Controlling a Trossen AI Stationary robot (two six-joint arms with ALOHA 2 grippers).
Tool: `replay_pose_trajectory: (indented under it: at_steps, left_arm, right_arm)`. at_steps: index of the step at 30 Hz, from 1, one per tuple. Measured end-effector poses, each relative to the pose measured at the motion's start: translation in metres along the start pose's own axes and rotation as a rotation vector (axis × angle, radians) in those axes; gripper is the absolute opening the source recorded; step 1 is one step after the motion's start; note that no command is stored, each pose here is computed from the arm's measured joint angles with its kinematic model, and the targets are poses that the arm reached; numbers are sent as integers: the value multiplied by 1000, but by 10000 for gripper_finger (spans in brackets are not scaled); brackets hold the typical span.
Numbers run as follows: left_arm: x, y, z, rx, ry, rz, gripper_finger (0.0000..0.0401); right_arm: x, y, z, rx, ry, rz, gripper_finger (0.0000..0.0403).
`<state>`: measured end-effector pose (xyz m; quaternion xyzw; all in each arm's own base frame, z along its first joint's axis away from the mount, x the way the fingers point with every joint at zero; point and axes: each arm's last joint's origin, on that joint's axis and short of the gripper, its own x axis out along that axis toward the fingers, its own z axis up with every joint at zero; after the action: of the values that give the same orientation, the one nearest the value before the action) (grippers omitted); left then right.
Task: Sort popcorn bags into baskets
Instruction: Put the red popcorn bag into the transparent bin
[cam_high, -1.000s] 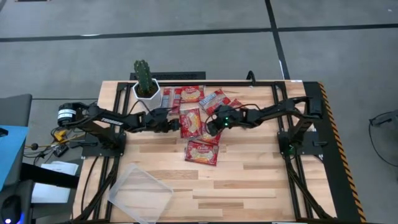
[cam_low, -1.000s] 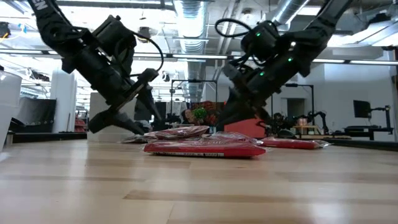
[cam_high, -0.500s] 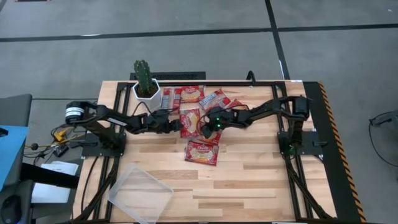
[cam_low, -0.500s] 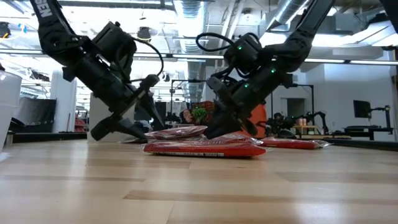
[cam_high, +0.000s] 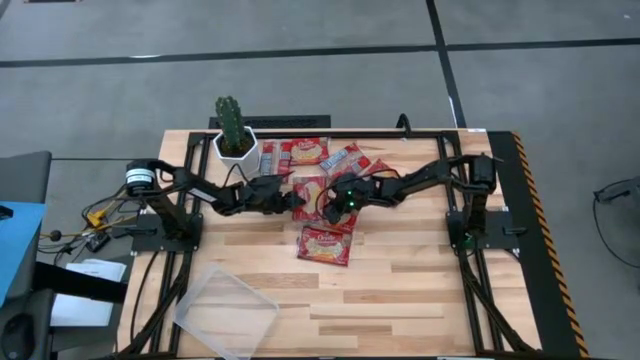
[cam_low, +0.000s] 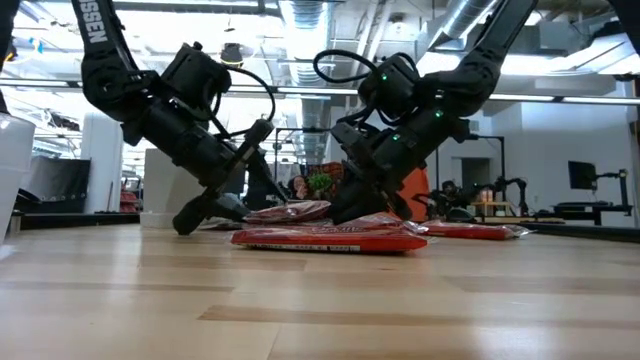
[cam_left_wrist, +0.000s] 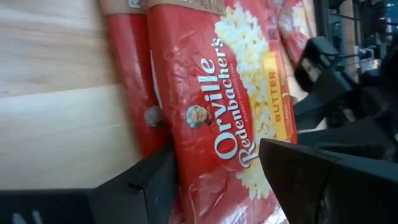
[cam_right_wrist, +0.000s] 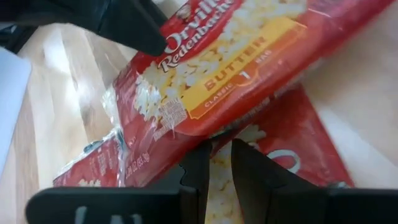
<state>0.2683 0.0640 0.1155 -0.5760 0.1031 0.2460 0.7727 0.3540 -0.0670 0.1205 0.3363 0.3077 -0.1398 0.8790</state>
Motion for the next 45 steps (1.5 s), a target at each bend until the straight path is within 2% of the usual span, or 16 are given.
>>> replay_pose_trajectory:
  at_steps: [5, 9, 12, 16, 20, 23, 28, 32, 36, 41, 45]
  left_arm:
    - [4, -11, 2, 40, 28, -60, 207]
    - [4, -12, 2, 44, 40, -58, 185]
    - [5, -9, 1, 37, 52, -28, 151]
    - [4, -6, -1, 34, 69, 8, 82]
    - [4, -7, 0, 34, 68, -11, 14]
    - [4, -13, 1, 26, 89, -84, 12]
    - [-3, -25, 0, 8, 157, -163, 6]
    - [-19, -40, -1, 17, 217, -203, 5]
    - [-49, -60, -7, 22, 282, -226, 4]
    - [-99, -74, -31, 22, 343, -156, 3]
    - [-145, -80, -57, -43, 311, -127, 2]
  right_arm:
    - [0, 0, -1, -2, 6, 5, 92]
    - [0, 0, 0, -3, 7, 5, 92]
    - [0, 0, -1, -3, 7, 3, 92]
    - [0, 0, -1, -3, 12, 1, 92]
    - [0, 0, -1, 0, 32, 17, 92]
    - [-7, 0, 2, 4, 54, 27, 92]
    - [-26, 7, 10, -56, 63, 34, 92]
    - [-47, 13, 17, -107, 62, 22, 92]
    - [-68, 18, 19, -153, 80, -3, 92]
    - [-89, 23, 22, -202, 65, -58, 92]
    - [-97, 27, 24, -215, 44, -46, 92]
